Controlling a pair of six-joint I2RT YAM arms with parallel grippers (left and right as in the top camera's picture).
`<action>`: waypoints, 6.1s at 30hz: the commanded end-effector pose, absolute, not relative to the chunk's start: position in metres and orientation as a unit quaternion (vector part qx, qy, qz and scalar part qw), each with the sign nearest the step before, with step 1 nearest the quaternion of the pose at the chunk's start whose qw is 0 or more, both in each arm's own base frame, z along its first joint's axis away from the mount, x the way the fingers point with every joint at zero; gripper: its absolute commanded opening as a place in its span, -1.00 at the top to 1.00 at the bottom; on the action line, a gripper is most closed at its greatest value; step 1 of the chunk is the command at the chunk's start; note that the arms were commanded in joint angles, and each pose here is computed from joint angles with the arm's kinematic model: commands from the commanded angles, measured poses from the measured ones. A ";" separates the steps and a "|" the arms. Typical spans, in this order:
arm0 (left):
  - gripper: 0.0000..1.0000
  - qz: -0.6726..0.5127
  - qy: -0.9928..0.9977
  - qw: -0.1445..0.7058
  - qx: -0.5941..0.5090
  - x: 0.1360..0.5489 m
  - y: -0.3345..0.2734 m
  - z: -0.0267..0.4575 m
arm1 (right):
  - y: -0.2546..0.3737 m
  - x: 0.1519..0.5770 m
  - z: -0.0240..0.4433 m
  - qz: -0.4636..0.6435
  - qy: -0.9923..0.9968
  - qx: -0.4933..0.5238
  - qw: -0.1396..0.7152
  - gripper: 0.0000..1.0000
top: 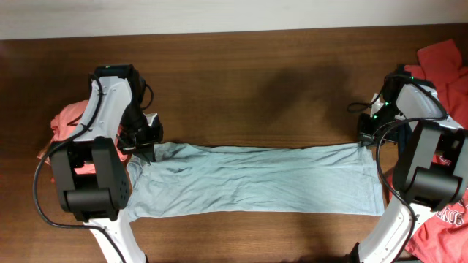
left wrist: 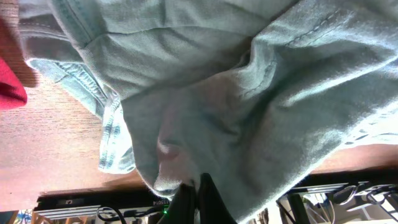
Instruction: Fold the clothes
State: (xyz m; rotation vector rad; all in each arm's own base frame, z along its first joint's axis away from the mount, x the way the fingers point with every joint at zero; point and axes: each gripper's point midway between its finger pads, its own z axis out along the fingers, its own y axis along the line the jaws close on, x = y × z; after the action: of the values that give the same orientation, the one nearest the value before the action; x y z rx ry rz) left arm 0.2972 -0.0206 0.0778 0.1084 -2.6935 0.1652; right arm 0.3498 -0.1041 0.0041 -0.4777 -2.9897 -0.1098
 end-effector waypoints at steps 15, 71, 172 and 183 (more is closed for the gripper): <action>1.00 0.063 -0.974 0.215 0.035 0.296 -0.020 0.081 | -0.137 0.318 0.049 0.022 -0.976 -0.173 0.131 0.92; 0.99 0.062 -0.966 0.249 0.037 0.274 -0.020 0.060 | -0.099 0.260 0.014 -0.038 -0.956 -0.177 0.231 0.63; 0.49 0.063 -0.988 0.126 0.065 0.339 -0.021 0.069 | -0.139 0.293 -0.007 -0.034 -0.955 -0.266 0.128 0.92; 0.49 0.063 -0.988 0.122 0.064 0.341 -0.021 0.068 | -0.141 0.307 0.070 -0.004 -0.960 -0.241 0.143 0.92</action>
State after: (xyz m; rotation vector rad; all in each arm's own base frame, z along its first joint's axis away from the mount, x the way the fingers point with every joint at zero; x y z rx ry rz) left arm 0.3339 -0.0192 0.0597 0.1939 -2.8493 0.1563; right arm 0.2977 -0.1454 0.0537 -0.7342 -2.7352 -0.0685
